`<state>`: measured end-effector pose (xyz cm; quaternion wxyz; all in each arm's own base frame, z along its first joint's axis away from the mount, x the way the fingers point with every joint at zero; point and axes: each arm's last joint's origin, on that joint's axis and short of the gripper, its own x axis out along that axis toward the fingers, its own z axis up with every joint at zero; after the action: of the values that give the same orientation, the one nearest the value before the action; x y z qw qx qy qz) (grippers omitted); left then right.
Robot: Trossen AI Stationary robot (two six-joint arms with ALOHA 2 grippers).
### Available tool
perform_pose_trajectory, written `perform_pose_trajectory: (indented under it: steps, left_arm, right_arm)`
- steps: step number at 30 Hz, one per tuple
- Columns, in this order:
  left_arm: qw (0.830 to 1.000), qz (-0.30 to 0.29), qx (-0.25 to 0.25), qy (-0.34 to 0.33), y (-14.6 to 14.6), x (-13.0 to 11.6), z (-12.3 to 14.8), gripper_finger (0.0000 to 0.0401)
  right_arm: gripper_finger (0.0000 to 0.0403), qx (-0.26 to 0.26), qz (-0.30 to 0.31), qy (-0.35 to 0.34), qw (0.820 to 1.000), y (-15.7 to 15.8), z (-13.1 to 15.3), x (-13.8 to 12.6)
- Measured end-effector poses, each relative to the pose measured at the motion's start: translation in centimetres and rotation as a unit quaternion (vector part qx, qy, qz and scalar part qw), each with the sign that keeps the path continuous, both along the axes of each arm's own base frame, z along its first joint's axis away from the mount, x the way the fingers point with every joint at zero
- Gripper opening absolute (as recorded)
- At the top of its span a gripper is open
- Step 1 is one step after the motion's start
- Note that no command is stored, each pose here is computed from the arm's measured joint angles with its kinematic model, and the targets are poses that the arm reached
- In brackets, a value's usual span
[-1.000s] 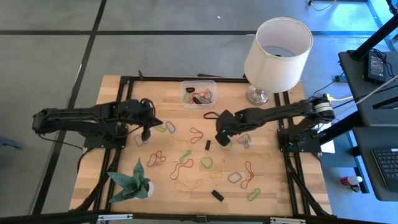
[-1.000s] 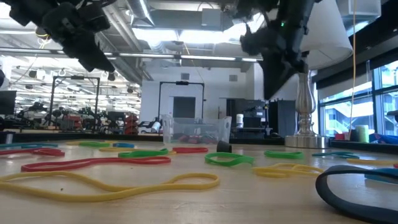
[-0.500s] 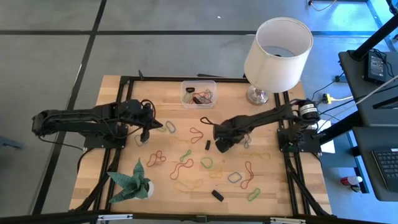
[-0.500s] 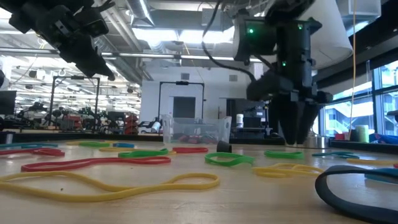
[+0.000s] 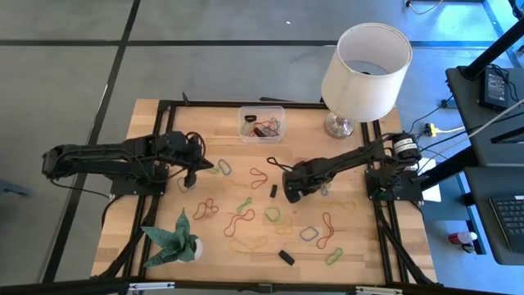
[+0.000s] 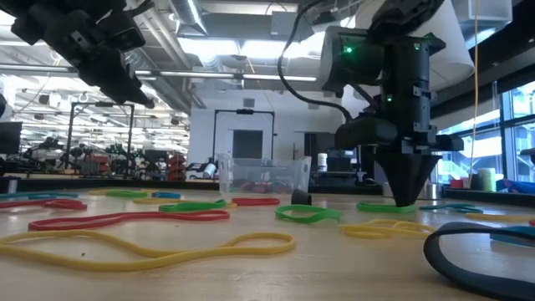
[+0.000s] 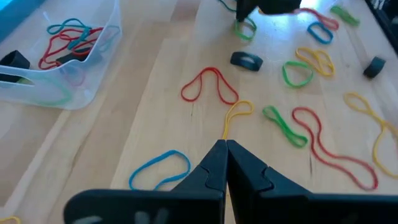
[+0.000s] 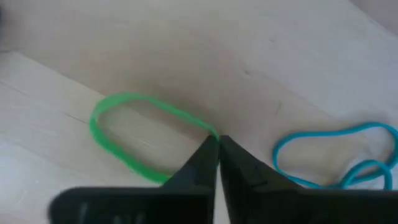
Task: Pick and place rubber bands into bin
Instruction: Put the green rubber band into the transparent bin
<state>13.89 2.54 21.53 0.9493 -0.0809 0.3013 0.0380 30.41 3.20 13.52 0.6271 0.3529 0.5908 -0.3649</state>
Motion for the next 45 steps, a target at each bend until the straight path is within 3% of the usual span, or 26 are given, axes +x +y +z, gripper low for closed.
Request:
perform_pose_trajectory:
  steps: [8,16,23,29,35,45]
  left_arm:
    - [0.999,-0.011,0.035,0.004,0.1,0.0,0.0,0.0002]
    - [0.999,-0.010,0.034,0.007,0.1,-0.1,-0.1,0.0002]
    - [0.999,-0.008,0.039,0.009,0.1,-0.1,-0.1,0.0002]
    - [0.998,0.006,0.056,0.012,0.2,-0.1,-0.1,0.0002]
    - [0.998,0.006,0.055,0.016,0.2,0.0,-0.2,0.0002]
    - [0.998,0.029,0.048,0.018,0.5,0.0,-0.2,0.0002]
  right_arm:
    - [0.0004,-0.001,0.006,-0.001,1.000,0.3,3.1,1.4]
    - [0.0002,-0.077,0.049,-0.053,0.994,-0.6,10.8,3.9]
    - [0.0001,-0.180,0.079,-0.138,0.971,-6.2,17.5,6.0]
    - [0.0001,-0.248,0.068,-0.223,0.940,-13.0,20.1,6.9]
    - [0.0000,-0.253,0.072,-0.252,0.931,-17.9,18.7,7.9]
    - [0.0000,-0.203,0.095,-0.215,0.951,-22.7,9.9,11.2]
